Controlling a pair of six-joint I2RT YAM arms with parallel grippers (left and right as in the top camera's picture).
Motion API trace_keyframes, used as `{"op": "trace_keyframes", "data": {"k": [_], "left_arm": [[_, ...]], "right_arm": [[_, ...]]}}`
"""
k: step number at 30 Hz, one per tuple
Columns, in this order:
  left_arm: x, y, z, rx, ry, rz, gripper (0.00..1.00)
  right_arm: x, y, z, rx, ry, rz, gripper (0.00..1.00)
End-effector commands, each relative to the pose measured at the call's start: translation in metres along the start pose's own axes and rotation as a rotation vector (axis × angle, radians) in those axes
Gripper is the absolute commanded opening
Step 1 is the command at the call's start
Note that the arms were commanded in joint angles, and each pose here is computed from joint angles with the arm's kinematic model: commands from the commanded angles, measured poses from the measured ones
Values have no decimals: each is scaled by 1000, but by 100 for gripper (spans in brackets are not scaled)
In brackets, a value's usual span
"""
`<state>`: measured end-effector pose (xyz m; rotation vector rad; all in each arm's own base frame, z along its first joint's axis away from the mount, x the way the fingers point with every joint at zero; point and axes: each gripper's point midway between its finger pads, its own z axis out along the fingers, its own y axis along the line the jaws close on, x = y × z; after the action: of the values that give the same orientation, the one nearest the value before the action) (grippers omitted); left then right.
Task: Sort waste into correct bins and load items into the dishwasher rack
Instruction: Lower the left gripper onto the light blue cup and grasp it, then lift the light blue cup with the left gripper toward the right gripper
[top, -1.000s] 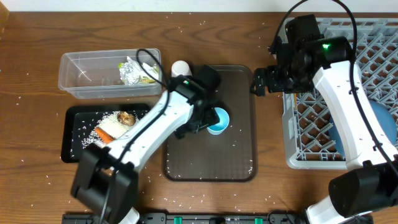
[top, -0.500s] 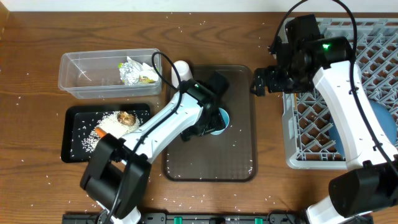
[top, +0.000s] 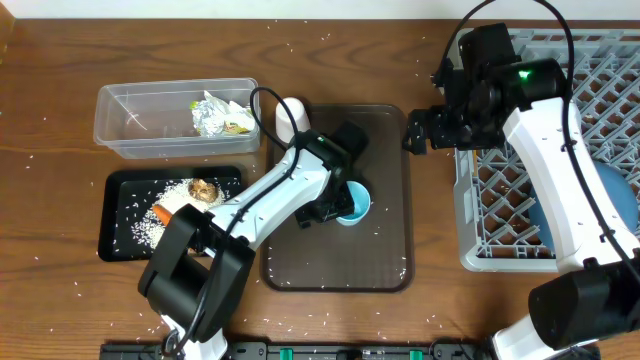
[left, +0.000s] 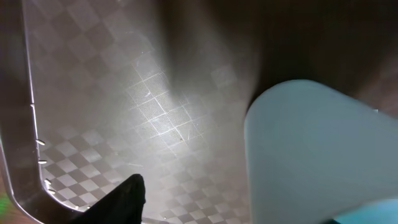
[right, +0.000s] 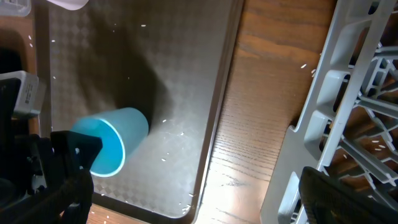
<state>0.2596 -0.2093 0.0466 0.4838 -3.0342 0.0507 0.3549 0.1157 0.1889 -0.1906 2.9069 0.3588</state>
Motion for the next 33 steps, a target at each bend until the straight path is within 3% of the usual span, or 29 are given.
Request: {"op": "trace_keyframes", "data": {"k": [1,6,9,16,17,26,33], "left_arm": [[-6,8,3,-37,-26,-20,54],[-11,12,3,-60,-61,-66,50],[-11,11,3,-57,-63,-76,35],[-11,11,3,-57,-62,-76,19],[-11,11,3,-58,-62,-76,6],[3,3,-3,3,10,-75,6],[0,-1,-44,129,-38,-6,6]], "right_arm": [[2,5,1,2,5,-4,99],[2,5,1,2,5,-4,99],[2,5,1,2,5,-4,99],[2,5,1,2,5,-4,99],[2,5,1,2,5,-4,99],[2,5,1,2,5,-4,99],[2,5,1,2,5,-4,99]]}}
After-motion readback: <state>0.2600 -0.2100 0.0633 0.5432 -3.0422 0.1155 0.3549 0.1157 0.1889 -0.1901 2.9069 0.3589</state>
